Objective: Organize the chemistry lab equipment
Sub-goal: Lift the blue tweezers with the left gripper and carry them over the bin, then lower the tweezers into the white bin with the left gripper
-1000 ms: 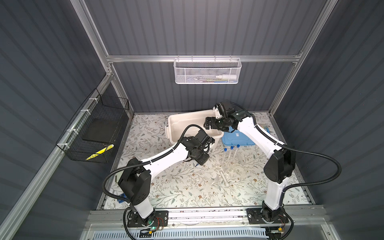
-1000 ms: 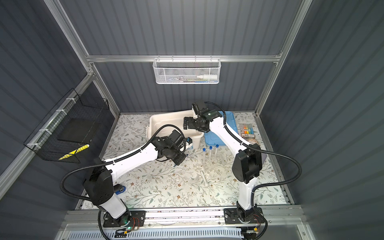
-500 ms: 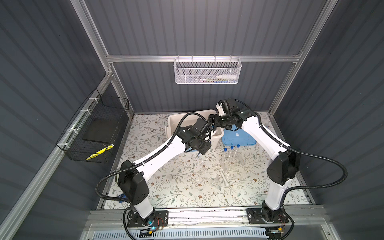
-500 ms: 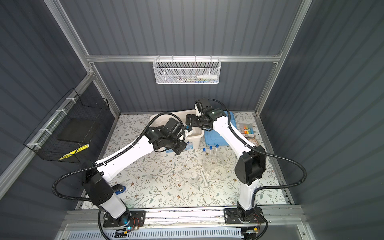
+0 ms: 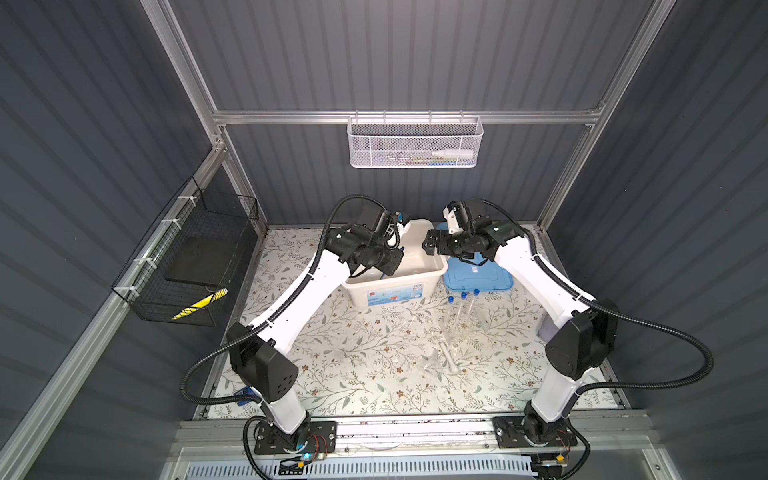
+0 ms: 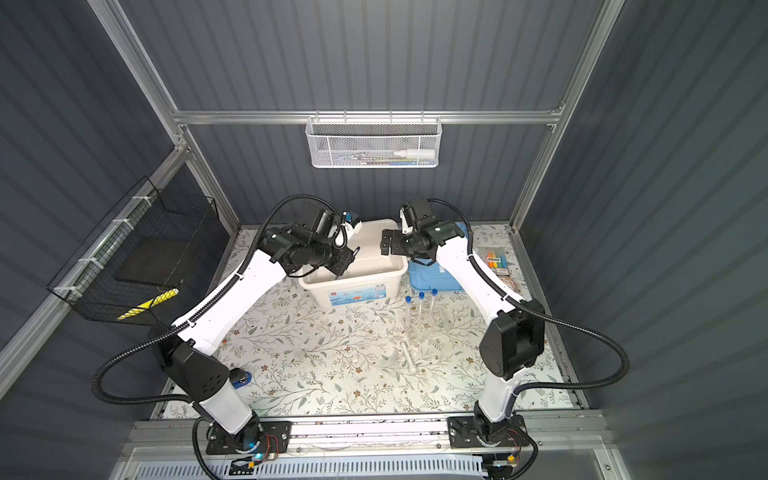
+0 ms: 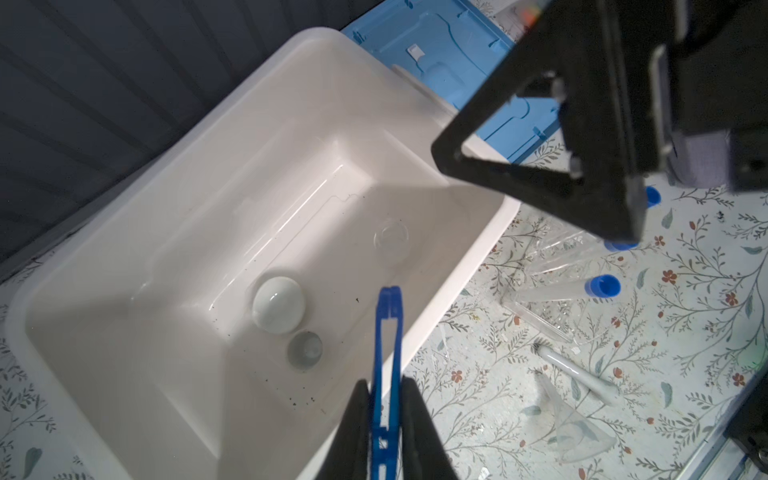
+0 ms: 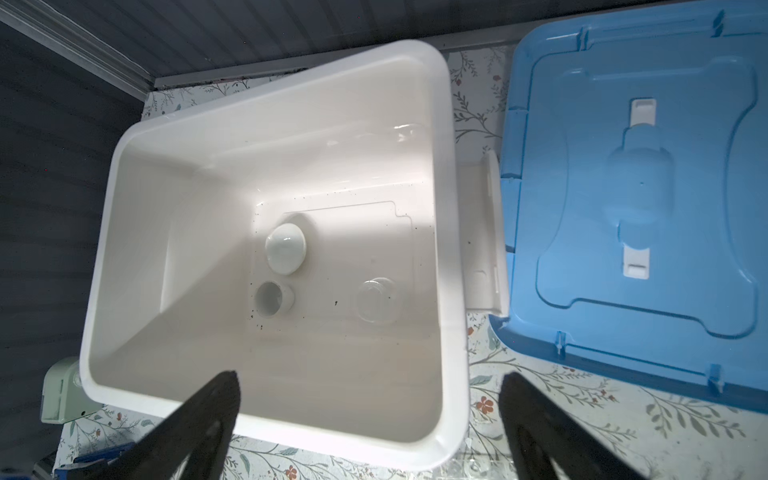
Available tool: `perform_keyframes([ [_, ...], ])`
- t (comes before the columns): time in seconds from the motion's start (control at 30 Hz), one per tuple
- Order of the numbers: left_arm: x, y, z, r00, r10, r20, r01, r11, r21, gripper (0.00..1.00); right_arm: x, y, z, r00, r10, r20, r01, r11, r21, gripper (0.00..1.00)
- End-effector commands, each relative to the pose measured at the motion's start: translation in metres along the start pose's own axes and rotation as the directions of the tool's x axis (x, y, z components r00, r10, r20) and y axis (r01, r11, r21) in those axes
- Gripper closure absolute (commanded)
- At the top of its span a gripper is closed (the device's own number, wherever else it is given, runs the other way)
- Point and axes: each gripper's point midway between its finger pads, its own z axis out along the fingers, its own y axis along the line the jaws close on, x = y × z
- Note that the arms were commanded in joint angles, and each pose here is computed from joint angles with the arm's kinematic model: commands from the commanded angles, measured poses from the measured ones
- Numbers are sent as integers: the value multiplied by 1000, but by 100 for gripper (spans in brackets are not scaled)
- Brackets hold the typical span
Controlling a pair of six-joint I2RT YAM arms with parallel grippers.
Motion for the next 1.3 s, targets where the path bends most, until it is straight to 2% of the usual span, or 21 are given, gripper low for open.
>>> perform_keyframes([
  [0.0, 3, 7, 13, 999, 19, -40, -18, 1000, 25, 84, 2, -1, -8, 1000, -8, 8, 8, 1000, -4, 1],
  [0.27, 0, 49, 56, 999, -15, -52, 15, 1000, 0, 84, 14, -5, -12, 1000, -10, -6, 10, 1000, 0, 1],
  [0.47, 7, 66, 94, 996, -33, -82, 34, 999, 4, 82, 23, -9, -17, 1000, -23, -16, 23, 1000, 3, 1],
  [0.8, 40, 83, 144, 985, -74, -156, 74, 997, -8, 82, 35, -13, -34, 999, -48, -19, 48, 999, 7, 1],
  [1.03, 57, 88, 167, 972, -130, -195, 130, 991, -11, 82, 40, -12, -44, 998, -64, -15, 64, 998, 3, 1],
  [1.27, 85, 88, 186, 948, -145, -283, 148, 989, -11, 81, 47, -9, -53, 995, -94, -23, 94, 996, 10, 1],
])
